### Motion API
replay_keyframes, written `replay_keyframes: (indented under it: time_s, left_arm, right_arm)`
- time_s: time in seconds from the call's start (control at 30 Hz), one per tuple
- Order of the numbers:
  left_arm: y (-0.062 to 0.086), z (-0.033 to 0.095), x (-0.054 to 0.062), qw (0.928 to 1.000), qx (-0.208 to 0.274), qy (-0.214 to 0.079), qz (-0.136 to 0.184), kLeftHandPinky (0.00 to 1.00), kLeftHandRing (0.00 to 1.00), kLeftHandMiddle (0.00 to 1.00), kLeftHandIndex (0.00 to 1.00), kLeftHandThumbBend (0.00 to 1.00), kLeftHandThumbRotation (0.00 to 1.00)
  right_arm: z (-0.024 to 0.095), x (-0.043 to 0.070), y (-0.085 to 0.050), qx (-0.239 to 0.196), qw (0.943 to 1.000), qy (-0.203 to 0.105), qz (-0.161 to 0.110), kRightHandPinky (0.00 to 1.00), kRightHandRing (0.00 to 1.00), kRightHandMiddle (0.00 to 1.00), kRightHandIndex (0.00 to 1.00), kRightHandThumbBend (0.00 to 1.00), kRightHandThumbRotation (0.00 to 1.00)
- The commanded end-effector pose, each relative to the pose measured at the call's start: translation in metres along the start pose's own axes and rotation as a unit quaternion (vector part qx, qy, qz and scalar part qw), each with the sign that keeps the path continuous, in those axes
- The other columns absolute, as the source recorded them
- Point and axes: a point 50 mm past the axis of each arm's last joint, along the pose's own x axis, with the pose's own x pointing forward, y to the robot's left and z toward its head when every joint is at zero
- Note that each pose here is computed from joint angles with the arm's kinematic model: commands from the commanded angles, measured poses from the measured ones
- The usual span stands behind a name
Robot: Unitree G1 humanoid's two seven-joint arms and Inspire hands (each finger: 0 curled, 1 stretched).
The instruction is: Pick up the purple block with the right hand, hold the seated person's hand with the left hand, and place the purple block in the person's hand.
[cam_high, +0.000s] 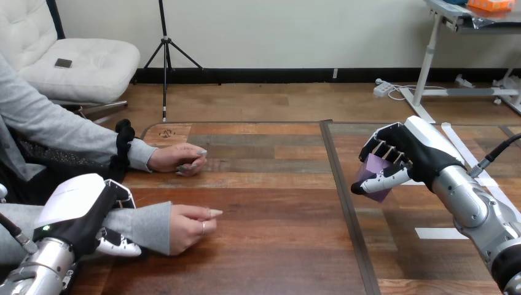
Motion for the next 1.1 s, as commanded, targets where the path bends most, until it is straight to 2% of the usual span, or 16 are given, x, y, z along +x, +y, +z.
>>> replay_keyframes:
  time_s: [0.0,0.47,1.07]
  left_arm:
    - [0.023,0.029,0.009,0.9940,-0.044,-0.064,0.077,0.16,0.22,0.30,0.30,0.62,0.00]
    - [0.034,0.039,0.009,0.9887,-0.053,-0.087,0.110,0.16,0.21,0.29,0.30,0.60,0.00]
    - [0.048,0.051,0.010,0.9844,-0.063,-0.105,0.126,0.16,0.21,0.28,0.29,0.53,0.00]
  right_arm:
    - [0.014,0.006,-0.022,0.010,0.9984,-0.029,-0.046,0.40,0.44,0.47,0.47,0.78,0.00]
    - [0.016,0.007,-0.022,0.010,0.9985,-0.028,-0.047,0.40,0.44,0.47,0.47,0.78,0.00]
    - [0.019,0.008,-0.021,0.025,0.9976,-0.038,-0.052,0.38,0.42,0.45,0.46,0.78,0.00]
